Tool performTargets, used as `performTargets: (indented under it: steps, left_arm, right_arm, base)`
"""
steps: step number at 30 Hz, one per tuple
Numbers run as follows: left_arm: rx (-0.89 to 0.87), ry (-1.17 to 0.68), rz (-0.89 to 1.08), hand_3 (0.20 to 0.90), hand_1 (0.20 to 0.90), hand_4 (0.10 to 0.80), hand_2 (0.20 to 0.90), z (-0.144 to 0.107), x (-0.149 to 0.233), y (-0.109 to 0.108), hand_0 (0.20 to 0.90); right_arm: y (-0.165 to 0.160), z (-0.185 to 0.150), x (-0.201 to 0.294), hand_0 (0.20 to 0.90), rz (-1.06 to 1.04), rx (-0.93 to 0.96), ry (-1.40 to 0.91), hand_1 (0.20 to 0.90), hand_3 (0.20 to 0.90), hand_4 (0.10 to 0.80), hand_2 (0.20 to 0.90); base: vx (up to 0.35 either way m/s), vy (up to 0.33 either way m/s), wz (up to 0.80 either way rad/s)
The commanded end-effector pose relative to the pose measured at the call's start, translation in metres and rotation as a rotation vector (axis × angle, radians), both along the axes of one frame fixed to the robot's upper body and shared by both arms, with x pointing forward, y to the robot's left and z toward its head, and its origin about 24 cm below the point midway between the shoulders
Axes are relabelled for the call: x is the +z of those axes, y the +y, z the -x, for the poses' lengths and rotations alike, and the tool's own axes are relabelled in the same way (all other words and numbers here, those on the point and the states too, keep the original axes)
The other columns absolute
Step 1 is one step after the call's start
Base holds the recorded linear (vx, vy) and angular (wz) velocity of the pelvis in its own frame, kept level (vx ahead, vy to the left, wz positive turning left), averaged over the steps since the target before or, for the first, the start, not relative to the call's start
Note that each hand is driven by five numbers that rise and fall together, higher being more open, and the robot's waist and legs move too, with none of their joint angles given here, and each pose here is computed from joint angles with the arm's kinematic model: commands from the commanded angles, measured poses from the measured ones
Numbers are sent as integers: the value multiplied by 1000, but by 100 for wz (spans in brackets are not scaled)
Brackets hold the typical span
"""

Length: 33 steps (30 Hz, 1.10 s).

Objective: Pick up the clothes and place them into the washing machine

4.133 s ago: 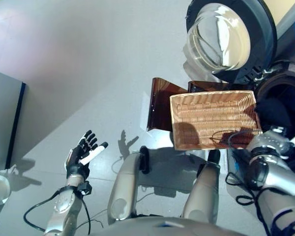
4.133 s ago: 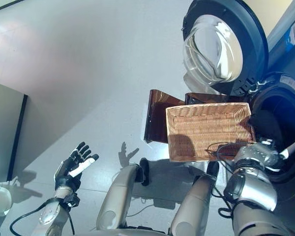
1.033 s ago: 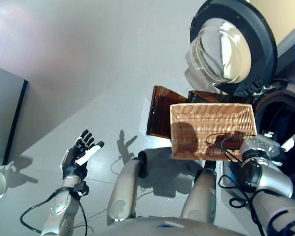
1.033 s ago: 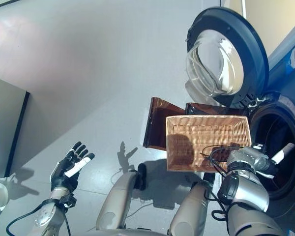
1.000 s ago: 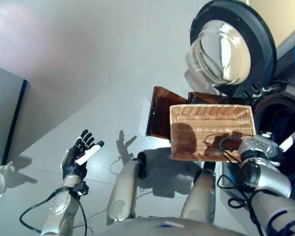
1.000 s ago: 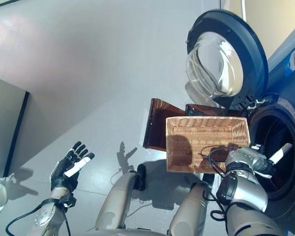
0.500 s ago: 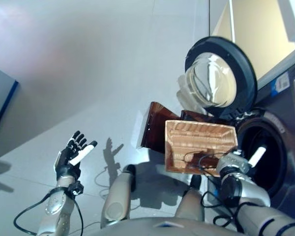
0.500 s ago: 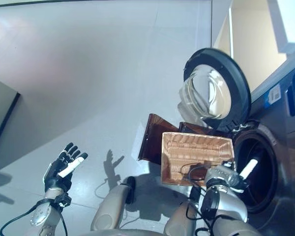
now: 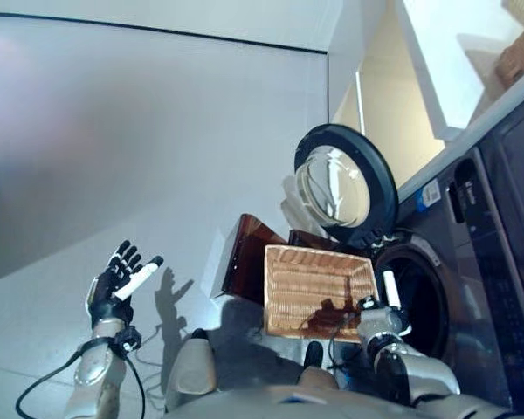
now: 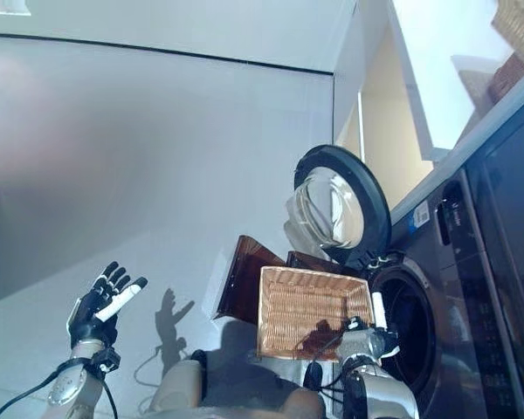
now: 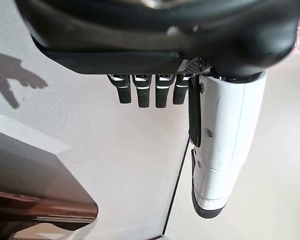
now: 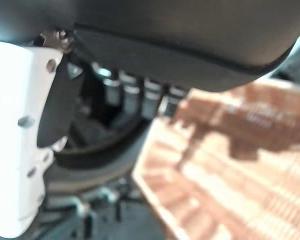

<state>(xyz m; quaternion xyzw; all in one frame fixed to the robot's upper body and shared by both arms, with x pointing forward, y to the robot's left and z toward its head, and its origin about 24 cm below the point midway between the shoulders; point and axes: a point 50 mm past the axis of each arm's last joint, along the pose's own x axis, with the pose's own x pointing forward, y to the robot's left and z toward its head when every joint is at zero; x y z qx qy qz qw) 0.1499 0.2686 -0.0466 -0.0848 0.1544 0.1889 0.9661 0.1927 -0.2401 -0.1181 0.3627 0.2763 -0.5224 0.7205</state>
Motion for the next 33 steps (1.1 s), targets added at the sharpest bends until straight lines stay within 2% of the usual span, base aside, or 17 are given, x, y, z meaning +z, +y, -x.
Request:
performTargets:
  steps: [1, 4, 12, 21, 24, 28, 33]
  left_arm:
    - [-3, -102, -78, 900, 900, 800, 900, -1, 18, 8, 900]
    - [1, -68, -74, 900, 900, 800, 900, 4, 11, 8, 900]
    - [-43, -4, -102, 900, 900, 800, 900, 12, -2, 6, 900]
    - [-75, 35, -115, 900, 900, 800, 900, 17, -12, -3, 900]
    - [-54, 33, -105, 900, 900, 800, 900, 17, -14, -7, 900]
    - [-44, 41, -97, 900, 900, 800, 900, 18, -16, -10, 900]
    - [-54, 37, -114, 900, 900, 800, 900, 16, -15, -11, 900]
  right_arm:
    - [-22, -6, 13, 900, 143, 106, -66, 900, 900, 800, 900]
    - [-20, 3, 7, 900, 147, 155, -40, 900, 900, 800, 900]
    - [-9, -3, 22, 900, 426, 654, -61, 900, 900, 800, 900]
    - [11, 18, 20, 900, 537, 966, -45, 900, 900, 800, 900]
    - [22, 25, 16, 900, 574, 1032, -5, 900, 900, 800, 900]
    - [27, 29, 13, 900, 540, 995, -12, 900, 900, 800, 900]
    - [24, 24, 19, 900, 598, 1034, -20, 900, 900, 800, 900]
  base:
    - [62, 6, -9]
    - [45, 7, -11]
    - [10, 1, -9]
    - [18, 12, -16]
    - [25, 15, 0]
    - [16, 14, -2]
    - [0, 0, 0]
